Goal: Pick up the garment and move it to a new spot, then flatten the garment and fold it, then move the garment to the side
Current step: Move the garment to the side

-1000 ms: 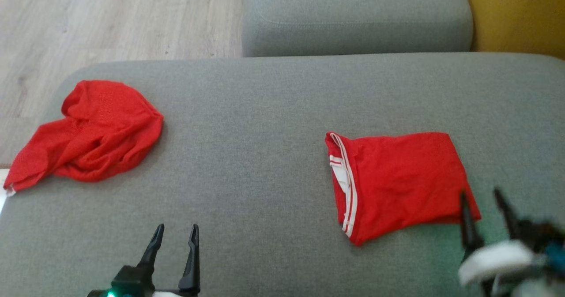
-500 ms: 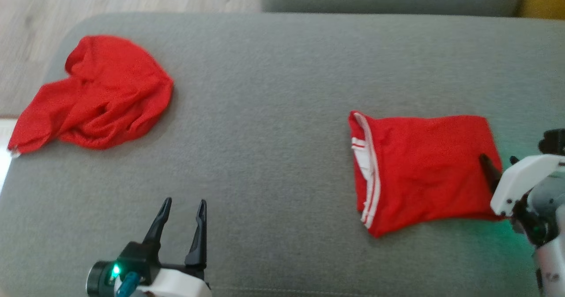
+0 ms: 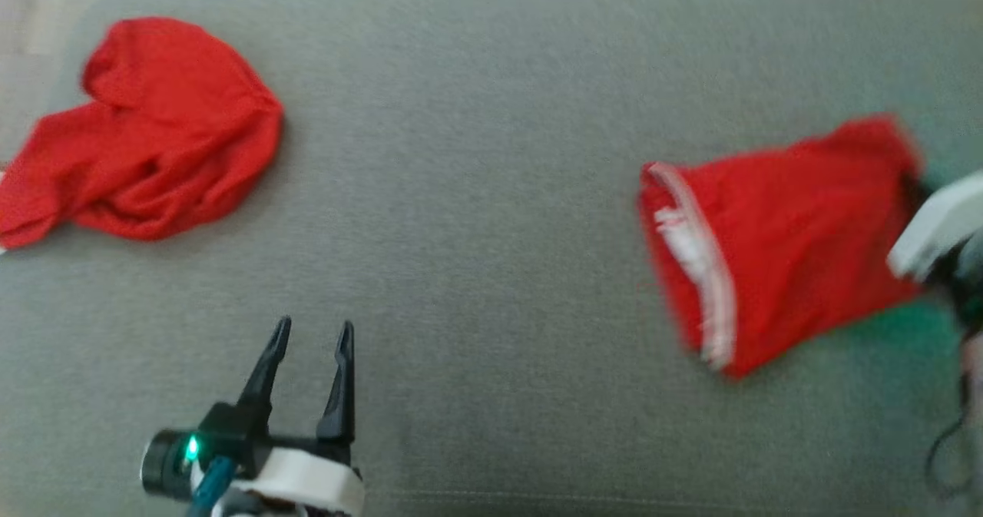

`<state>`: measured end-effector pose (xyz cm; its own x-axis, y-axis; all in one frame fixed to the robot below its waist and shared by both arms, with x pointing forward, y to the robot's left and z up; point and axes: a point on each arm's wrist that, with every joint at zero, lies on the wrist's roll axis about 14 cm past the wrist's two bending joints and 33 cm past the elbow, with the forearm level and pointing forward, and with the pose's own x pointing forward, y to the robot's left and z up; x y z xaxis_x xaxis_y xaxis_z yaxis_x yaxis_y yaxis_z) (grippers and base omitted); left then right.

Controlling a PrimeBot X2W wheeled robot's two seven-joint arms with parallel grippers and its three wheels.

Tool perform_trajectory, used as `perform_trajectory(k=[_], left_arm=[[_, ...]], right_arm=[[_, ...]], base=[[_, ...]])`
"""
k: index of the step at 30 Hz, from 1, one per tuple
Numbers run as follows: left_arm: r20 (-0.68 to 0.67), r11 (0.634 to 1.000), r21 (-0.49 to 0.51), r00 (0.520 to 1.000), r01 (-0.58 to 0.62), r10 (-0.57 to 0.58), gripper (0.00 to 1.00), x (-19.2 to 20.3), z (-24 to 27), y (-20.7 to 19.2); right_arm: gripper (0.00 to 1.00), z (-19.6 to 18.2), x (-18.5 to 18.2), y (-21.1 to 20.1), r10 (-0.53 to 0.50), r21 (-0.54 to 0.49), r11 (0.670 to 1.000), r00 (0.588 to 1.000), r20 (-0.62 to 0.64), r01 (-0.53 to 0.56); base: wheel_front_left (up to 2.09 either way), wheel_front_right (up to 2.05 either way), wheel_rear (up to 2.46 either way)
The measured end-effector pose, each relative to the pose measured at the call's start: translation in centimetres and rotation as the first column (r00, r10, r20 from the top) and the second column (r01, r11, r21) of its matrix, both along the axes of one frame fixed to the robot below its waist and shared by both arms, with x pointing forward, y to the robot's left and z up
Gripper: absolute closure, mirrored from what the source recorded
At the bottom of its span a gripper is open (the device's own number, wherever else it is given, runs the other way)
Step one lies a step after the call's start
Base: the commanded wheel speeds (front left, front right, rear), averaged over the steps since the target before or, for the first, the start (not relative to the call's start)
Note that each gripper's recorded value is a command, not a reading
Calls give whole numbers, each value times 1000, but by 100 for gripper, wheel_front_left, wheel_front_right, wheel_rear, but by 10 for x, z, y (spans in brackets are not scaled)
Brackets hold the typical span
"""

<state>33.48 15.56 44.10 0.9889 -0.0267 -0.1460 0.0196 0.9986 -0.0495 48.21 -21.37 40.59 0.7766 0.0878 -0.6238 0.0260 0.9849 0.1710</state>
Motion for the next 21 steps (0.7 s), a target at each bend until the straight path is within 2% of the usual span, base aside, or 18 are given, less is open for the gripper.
perform_trajectory(k=[4, 8, 11, 15, 21], left_arm=[[20, 995, 14, 995, 98, -98, 0, 27, 1, -20], [31, 984, 16, 984, 175, -175, 0, 51, -3, -40], [11, 977, 7, 977, 212, -212, 0, 59, -14, -49], [-32, 975, 14, 975, 222, -221, 0, 64, -32, -48], [-55, 980, 34, 979, 198, -196, 0, 68, -41, -36]], right_arm=[[100, 38, 42, -56, -108, -94, 988, 983, 150, 123], [100, 57, 61, -118, -195, -210, 947, 954, 227, 243], [100, 50, 58, -159, -259, -288, 904, 940, 222, 317], [100, 43, 53, -203, -304, -414, 835, 930, 205, 364], [100, 69, 55, -251, -313, -569, 713, 912, 265, 410]], base=[[0, 0, 0], [0, 0, 0], [0, 0, 0], [0, 0, 0], [0, 0, 0]])
